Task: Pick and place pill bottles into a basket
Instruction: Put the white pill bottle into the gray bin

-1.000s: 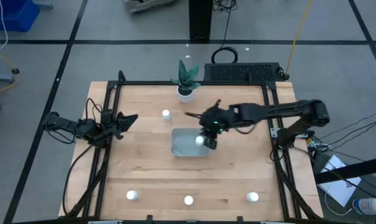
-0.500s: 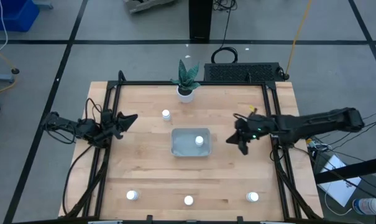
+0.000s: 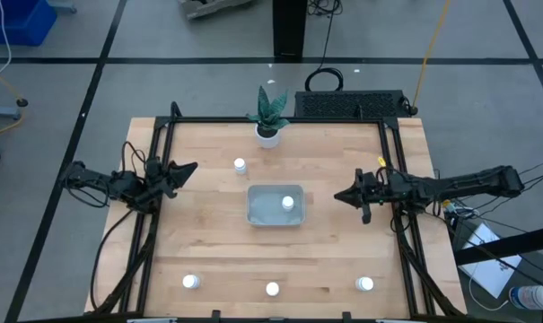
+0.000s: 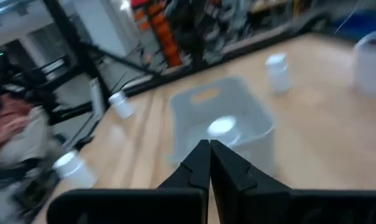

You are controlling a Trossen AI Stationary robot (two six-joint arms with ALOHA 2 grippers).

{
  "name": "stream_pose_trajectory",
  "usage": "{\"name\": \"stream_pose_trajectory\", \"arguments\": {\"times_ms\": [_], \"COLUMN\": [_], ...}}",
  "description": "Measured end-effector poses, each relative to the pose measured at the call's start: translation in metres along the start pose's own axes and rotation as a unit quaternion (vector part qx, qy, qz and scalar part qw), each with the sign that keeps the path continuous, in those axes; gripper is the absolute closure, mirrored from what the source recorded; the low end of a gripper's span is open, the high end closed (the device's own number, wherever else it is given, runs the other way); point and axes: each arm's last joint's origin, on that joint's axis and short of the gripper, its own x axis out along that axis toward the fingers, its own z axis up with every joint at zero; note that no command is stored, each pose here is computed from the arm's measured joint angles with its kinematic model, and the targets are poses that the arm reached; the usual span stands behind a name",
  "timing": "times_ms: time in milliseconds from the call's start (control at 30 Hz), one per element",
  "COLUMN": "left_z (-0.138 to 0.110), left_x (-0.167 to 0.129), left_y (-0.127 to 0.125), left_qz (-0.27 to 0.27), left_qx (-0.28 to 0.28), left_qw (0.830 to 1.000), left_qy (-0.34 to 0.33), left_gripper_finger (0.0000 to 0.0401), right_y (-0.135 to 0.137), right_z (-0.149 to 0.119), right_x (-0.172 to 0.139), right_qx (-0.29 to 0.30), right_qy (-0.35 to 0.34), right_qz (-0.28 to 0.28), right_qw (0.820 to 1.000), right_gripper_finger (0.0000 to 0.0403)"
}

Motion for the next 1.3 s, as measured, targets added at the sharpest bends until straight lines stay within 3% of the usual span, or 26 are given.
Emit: {"name": "stream_pose_trajectory", "arguments": {"times_ms": [300, 600, 800, 1000, 1167, 1300], "left_z": [0.001, 0.009, 0.02, 0.028, 0.048, 0.054], "left_x": [0.0, 0.0, 0.0, 0.014, 0.043, 0.074], "left_y": [0.0, -0.002, -0.005, -0.014, -0.046, -0.065], "left_qz": [0.002, 0.015, 0.015, 0.04, 0.035, 0.093], "left_qx": [-0.004, -0.062, -0.087, -0.103, -0.042, 0.056], "left_qw": [1.0, 0.996, 0.99, 0.987, 0.995, 0.994], "left_qy": [-0.005, -0.056, -0.11, -0.115, -0.084, -0.008], "left_gripper_finger": [0.0338, 0.0336, 0.0287, 0.0212, 0.0171, 0.0152], "right_y": [-0.002, -0.005, -0.005, -0.004, -0.004, -0.004], "right_z": [0.001, -0.002, -0.002, -0.001, -0.001, -0.001], "right_x": [-0.011, -0.013, -0.013, -0.013, -0.013, -0.013], "right_qx": [-0.03, -0.032, -0.032, -0.032, -0.032, -0.032], "right_qy": [-0.055, -0.052, -0.053, -0.055, -0.055, -0.055], "right_qz": [-0.009, -0.038, -0.037, -0.036, -0.036, -0.036], "right_qw": [0.998, 0.997, 0.997, 0.997, 0.997, 0.997], "right_gripper_finger": [0.0402, 0.0396, 0.0396, 0.0394, 0.0397, 0.0395]}}
